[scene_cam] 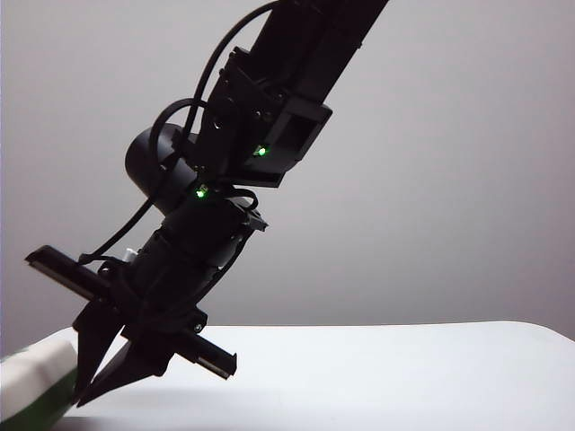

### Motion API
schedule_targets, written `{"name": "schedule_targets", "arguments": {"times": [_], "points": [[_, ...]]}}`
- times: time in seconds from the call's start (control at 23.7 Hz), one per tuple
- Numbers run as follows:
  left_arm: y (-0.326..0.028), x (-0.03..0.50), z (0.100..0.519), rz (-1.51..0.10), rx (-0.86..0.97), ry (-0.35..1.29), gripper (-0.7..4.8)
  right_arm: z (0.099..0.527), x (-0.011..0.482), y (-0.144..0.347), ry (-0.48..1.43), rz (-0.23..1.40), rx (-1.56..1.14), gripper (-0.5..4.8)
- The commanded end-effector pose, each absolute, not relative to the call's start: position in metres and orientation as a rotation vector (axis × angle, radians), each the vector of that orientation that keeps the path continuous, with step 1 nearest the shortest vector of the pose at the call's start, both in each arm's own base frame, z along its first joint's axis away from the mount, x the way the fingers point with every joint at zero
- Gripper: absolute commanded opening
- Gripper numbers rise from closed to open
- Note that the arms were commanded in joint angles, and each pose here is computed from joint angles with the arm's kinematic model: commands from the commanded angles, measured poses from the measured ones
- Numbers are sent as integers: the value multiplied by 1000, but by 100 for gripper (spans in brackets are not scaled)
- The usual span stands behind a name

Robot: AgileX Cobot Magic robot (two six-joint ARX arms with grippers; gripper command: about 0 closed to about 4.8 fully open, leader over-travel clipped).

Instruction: Move the foam mahjong from the right side of the table to the left side of the table.

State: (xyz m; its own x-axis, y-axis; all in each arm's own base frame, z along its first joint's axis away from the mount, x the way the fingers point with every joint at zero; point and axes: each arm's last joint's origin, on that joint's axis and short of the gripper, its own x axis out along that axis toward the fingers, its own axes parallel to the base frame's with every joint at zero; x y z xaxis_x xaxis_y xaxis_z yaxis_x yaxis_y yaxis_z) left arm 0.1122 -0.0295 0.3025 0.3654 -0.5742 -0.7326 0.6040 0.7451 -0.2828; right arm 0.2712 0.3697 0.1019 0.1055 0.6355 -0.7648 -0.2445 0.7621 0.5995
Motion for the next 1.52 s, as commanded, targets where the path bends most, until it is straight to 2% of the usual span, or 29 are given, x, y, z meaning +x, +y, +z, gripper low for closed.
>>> {"name": "schedule_targets", "arguments": {"times": [0.04,0.21,0.34,0.51,0.68,0.84,1.01,1.27,1.35,1.52], "points": [[-28,107,304,-743,46,928,-5,99,272,362,1316,586,278,-5],[-24,101,304,-613,75,953,-5,100,279,352,1332,555,263,-5],[-20,94,301,-492,109,1030,-5,110,284,346,1302,574,237,-5],[-19,87,298,-478,79,1108,-5,135,293,335,1239,609,215,-5],[-17,82,299,-414,94,1100,-5,173,302,315,1145,634,168,-5],[-15,72,303,-364,91,1028,-5,224,305,285,1022,641,93,-5],[-13,59,311,-333,84,845,-5,292,293,248,859,671,110,-5],[-10,46,305,-290,81,821,-5,341,267,225,733,729,135,-5],[-8,34,307,-289,86,702,-5,373,242,202,629,718,127,-5],[-7,25,307,-272,89,504,-5,392,215,170,521,613,120,-5]]}}
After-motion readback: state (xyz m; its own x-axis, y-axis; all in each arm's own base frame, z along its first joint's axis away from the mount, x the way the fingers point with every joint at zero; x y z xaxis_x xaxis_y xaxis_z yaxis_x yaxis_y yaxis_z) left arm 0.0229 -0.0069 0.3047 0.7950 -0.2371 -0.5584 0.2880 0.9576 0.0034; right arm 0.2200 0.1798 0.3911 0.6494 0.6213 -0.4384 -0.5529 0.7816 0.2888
